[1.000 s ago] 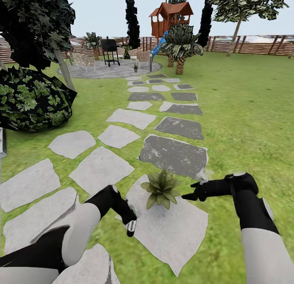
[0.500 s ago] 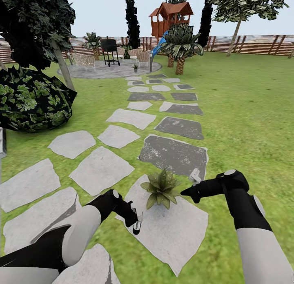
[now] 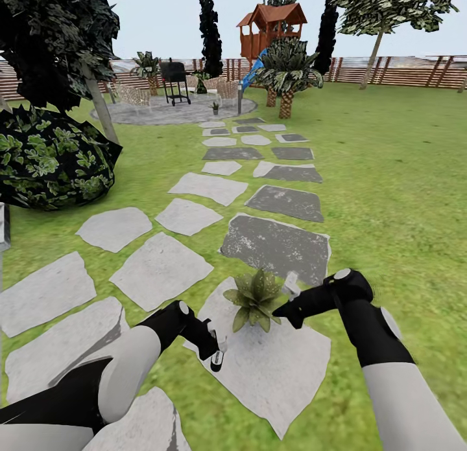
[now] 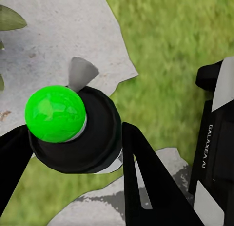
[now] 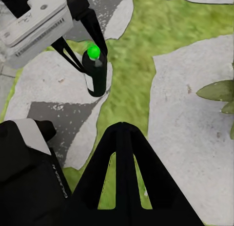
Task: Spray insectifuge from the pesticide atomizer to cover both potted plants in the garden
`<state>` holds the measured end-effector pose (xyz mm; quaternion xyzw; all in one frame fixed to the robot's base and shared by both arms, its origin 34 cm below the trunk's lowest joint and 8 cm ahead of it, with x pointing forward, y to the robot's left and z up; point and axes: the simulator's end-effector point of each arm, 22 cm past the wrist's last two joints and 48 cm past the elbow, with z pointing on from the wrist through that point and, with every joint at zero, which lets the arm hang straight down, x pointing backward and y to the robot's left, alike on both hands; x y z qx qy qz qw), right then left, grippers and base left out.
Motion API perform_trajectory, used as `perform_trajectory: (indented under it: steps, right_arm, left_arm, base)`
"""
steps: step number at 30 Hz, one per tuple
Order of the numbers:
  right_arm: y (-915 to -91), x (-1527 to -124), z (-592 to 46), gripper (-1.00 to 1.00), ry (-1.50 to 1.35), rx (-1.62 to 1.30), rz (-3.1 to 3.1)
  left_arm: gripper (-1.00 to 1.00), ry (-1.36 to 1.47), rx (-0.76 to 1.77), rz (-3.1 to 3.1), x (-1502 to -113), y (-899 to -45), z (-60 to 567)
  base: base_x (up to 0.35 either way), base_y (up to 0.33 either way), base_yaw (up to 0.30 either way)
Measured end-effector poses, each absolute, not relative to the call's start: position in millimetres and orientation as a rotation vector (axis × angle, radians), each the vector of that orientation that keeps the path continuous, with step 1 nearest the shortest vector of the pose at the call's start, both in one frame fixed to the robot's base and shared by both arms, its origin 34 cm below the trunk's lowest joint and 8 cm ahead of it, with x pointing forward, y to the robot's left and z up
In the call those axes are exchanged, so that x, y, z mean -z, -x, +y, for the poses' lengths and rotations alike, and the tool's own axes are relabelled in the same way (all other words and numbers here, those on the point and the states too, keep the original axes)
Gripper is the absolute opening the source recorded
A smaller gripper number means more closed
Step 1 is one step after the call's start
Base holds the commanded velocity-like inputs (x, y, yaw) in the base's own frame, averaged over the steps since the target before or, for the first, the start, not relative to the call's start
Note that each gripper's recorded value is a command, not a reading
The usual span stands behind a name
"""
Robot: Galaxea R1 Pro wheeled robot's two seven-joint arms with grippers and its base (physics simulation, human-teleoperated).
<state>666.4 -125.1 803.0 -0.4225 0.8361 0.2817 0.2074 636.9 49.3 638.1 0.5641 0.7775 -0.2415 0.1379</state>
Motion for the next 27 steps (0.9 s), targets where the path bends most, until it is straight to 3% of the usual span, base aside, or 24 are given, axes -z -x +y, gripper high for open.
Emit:
perform_trajectory:
  steps: [11,27]
  right_arm:
    - [-662.3,-809.3,-95.4,-1.0,1.194,-0.842,2.287]
    - [-662.0,-809.5,-95.6,-1.0,1.194,-0.844,2.287]
  left_arm:
    - [-1.0,-1.621,0.66,2.221,-637.5,-644.8,48.1]
    - [-1.0,-1.707,0.837,2.03,-636.1,-604.4,15.1]
  base:
    - [0.0,0.0,0.0]
    - [0.0,0.0,0.0]
